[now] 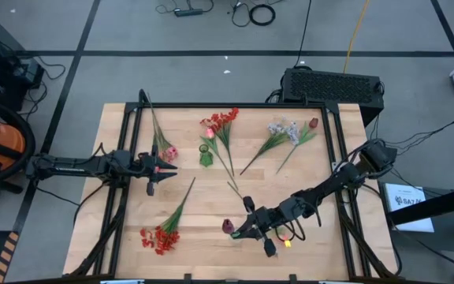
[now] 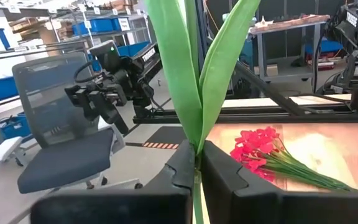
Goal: Sort flowers into vase by color
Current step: Put the bottom red tulip into the transparent vase, then put the pink flowers into the green vase
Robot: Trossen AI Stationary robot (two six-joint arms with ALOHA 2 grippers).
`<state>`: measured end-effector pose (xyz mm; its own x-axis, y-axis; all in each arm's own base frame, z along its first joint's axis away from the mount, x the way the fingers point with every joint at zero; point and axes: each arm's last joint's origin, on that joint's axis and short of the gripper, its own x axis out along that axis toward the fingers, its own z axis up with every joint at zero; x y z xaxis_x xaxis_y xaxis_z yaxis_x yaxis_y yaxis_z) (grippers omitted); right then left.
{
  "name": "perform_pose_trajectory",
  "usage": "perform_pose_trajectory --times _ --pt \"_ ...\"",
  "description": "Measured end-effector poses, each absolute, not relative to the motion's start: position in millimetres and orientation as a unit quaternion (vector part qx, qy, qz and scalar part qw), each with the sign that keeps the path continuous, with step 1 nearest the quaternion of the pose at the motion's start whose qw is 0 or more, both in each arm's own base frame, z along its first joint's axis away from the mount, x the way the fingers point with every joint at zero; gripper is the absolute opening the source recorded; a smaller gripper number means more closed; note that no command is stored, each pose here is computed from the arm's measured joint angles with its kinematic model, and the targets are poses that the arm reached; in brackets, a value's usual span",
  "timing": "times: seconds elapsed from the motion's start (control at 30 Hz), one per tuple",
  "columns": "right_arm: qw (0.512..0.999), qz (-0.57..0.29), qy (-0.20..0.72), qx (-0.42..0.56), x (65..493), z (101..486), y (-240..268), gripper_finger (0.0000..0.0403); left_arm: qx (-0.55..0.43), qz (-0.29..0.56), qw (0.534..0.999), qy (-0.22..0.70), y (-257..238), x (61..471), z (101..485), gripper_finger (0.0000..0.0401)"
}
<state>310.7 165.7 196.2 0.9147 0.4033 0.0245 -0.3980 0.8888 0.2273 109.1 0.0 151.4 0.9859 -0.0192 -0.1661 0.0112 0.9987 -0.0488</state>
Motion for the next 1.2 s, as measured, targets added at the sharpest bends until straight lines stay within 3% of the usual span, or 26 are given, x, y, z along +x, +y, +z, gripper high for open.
perform_pose_trajectory --times 0.27,0.7,1.0,1.2 --pt "0.982 0.15 0.027 0.109 313 192 160 0.0044 -0.024 -0.008 0.996 0.083 0 109 151 0.0105" --pt "0.982 0.15 0.03 0.107 313 194 159 0.015 -0.024 -0.008 0.996 0.083 0 109 151 0.0105" --pt "0.988 0.129 0.067 0.046 296 229 139 0.0209 -0.024 -0.008 0.996 0.084 0 109 151 0.0105" --pt "0.985 0.111 0.121 0.045 269 257 118 0.0218 -0.024 -0.008 0.996 0.083 0 109 151 0.0105"
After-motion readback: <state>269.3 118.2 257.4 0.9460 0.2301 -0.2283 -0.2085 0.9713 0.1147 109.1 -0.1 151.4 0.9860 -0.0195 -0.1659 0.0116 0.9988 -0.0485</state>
